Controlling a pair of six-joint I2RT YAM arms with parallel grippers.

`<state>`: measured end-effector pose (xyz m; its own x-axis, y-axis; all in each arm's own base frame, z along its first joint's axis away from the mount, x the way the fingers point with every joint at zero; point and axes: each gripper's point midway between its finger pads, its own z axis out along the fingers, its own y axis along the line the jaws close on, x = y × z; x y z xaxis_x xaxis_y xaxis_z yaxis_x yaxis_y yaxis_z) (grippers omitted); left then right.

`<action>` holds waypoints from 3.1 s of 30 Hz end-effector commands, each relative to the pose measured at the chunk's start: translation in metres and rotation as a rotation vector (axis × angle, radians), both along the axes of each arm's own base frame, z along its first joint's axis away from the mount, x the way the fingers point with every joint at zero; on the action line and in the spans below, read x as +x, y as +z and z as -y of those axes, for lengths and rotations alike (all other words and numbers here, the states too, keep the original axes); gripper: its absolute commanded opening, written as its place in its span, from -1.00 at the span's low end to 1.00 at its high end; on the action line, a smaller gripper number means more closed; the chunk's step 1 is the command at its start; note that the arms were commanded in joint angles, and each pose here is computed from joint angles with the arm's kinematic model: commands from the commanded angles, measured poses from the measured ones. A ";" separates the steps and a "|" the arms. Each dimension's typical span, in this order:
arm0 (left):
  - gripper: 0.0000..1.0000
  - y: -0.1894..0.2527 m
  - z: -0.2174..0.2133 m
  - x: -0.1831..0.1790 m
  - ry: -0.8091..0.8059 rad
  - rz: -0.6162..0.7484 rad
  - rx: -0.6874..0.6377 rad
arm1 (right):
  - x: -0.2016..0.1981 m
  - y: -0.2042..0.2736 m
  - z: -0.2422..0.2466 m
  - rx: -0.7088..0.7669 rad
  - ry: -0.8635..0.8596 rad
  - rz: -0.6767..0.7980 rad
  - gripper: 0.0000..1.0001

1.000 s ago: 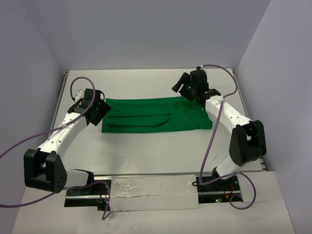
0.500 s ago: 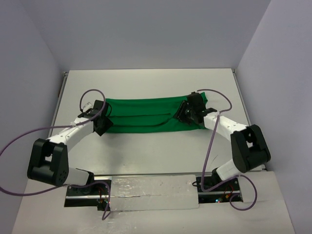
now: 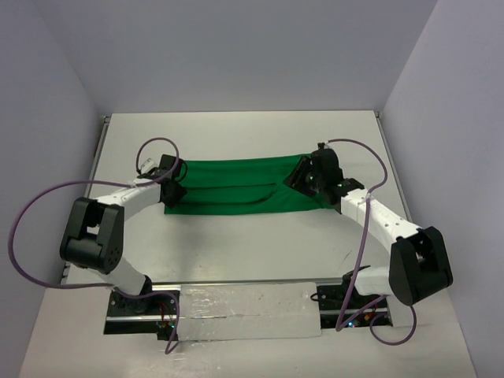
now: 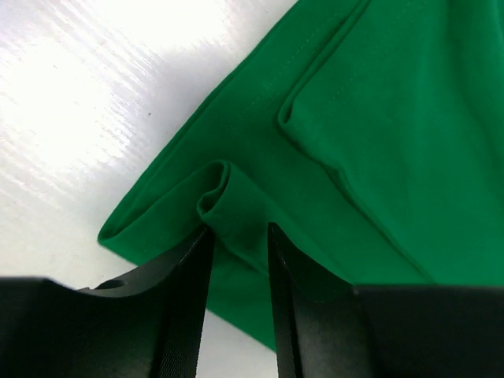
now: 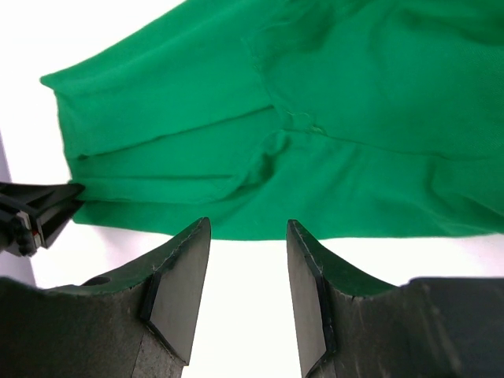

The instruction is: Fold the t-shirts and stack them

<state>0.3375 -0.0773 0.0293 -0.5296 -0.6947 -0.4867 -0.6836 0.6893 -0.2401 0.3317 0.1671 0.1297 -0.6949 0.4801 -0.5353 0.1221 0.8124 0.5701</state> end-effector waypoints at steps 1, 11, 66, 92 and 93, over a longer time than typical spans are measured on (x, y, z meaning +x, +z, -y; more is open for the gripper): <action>-0.32 0.007 0.005 0.019 0.018 0.051 -0.009 | -0.008 -0.009 0.007 -0.038 -0.009 -0.015 0.02; -0.79 0.038 0.003 0.030 0.037 0.104 -0.034 | -0.012 -0.016 0.011 -0.047 -0.021 -0.028 0.01; 0.37 0.078 0.009 0.023 -0.131 0.132 0.026 | 0.066 0.000 -0.052 -0.058 0.041 -0.025 -0.78; 0.31 -0.060 0.020 0.001 -0.200 -0.350 0.056 | 0.091 -0.090 0.108 0.268 -0.409 -0.216 0.11; 0.31 -0.055 0.029 -0.012 -0.201 -0.341 0.014 | 0.115 -0.087 0.103 0.267 -0.406 -0.206 0.11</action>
